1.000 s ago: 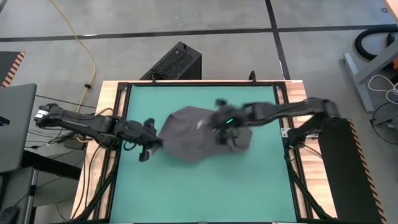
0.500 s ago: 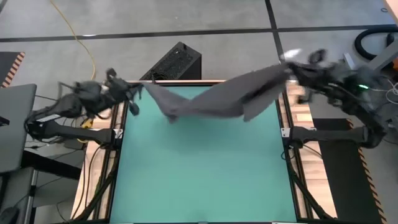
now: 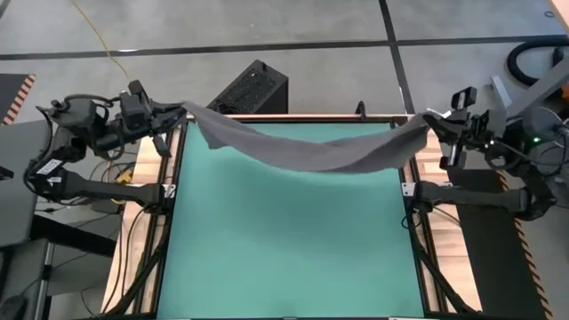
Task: Roll towel into tight, uniform cylinder
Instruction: Fold the gray towel
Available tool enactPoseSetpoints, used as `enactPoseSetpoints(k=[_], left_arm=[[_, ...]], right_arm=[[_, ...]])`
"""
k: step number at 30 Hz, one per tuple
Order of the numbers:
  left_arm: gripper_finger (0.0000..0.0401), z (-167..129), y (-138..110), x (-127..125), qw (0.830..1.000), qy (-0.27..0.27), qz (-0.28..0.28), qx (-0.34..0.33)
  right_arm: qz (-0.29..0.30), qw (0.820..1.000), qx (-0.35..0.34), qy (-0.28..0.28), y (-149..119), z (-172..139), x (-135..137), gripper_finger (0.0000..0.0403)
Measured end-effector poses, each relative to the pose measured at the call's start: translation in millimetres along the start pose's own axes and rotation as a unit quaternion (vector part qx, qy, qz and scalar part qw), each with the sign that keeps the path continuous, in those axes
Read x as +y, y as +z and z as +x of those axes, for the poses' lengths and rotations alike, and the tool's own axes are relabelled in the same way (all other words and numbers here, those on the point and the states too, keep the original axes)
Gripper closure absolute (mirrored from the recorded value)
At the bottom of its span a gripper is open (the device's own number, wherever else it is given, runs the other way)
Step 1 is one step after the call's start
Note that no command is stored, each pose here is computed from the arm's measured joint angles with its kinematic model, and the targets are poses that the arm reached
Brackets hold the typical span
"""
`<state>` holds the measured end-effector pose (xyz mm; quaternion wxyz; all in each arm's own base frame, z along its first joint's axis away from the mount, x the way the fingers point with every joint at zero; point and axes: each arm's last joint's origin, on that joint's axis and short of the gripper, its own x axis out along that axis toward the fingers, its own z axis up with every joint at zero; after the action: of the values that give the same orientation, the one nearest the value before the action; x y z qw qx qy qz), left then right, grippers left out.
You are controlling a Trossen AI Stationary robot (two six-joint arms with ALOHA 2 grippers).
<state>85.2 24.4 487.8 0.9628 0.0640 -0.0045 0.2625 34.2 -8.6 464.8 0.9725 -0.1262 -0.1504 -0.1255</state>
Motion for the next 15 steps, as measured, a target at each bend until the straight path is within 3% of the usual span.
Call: enactPoseSetpoints(k=[6,10,15], left_arm=[[0.0401,-3,-5,-2,0.999,-0.040,-0.001,0.020],[0.0401,-4,-8,-3,0.997,-0.068,0.014,0.034],[0.0401,2,-19,-1,0.992,0.032,0.075,0.099]], right_arm=[[-0.003,1.000,0.001,0.025,-1,3,1,0.0387],[-0.040,0.999,-0.003,0.023,0,1,1,0.0387],[-0.080,0.996,0.026,-0.027,-10,9,-1,0.0387]])
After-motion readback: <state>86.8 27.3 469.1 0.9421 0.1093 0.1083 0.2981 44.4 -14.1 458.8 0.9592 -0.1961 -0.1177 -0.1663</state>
